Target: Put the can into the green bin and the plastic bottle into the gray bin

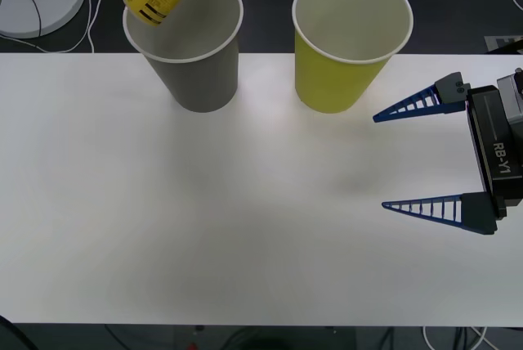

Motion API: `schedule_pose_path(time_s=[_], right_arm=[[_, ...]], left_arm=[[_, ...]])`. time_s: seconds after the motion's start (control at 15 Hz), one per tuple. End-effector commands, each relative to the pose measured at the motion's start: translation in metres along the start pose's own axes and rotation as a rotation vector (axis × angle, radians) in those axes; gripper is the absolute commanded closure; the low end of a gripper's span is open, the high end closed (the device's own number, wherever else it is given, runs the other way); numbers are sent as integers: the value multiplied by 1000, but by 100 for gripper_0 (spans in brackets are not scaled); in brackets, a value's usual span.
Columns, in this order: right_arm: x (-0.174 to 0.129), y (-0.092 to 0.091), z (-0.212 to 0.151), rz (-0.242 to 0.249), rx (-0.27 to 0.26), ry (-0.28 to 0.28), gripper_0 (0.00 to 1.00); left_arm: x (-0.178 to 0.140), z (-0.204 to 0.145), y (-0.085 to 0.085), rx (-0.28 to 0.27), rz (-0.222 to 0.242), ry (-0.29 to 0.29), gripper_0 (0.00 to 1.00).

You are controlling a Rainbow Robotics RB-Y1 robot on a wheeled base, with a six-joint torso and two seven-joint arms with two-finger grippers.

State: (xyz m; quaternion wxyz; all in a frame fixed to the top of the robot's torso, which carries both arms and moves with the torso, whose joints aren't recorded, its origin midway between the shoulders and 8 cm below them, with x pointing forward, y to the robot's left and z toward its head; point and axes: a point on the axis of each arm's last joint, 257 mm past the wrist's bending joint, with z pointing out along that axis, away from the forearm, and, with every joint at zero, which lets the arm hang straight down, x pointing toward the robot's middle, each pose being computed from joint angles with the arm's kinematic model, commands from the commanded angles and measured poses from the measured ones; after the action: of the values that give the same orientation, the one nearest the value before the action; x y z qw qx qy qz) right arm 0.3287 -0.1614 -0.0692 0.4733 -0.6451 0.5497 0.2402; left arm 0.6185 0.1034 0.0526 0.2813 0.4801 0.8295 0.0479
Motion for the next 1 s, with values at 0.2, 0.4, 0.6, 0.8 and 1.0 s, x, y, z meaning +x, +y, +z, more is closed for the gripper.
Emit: schedule_pose_path(time_s=[0.2, 0.4, 0.6, 0.8, 1.0], right_arm=[[0, 0, 0, 0, 0, 0, 0], [0, 0, 0, 0, 0, 0, 0], [0, 0, 0, 0, 0, 0, 0], [0, 0, 0, 0, 0, 0, 0], [0, 0, 0, 0, 0, 0, 0]], left_arm=[[0, 2, -2, 18, -14, -10, 0], [-1, 2, -2, 21, -20, -18, 0], [-2, 2, -2, 22, -20, -20, 0], [0, 2, -3, 27, -16, -17, 0], [9, -3, 0, 43, -7, -14, 0]])
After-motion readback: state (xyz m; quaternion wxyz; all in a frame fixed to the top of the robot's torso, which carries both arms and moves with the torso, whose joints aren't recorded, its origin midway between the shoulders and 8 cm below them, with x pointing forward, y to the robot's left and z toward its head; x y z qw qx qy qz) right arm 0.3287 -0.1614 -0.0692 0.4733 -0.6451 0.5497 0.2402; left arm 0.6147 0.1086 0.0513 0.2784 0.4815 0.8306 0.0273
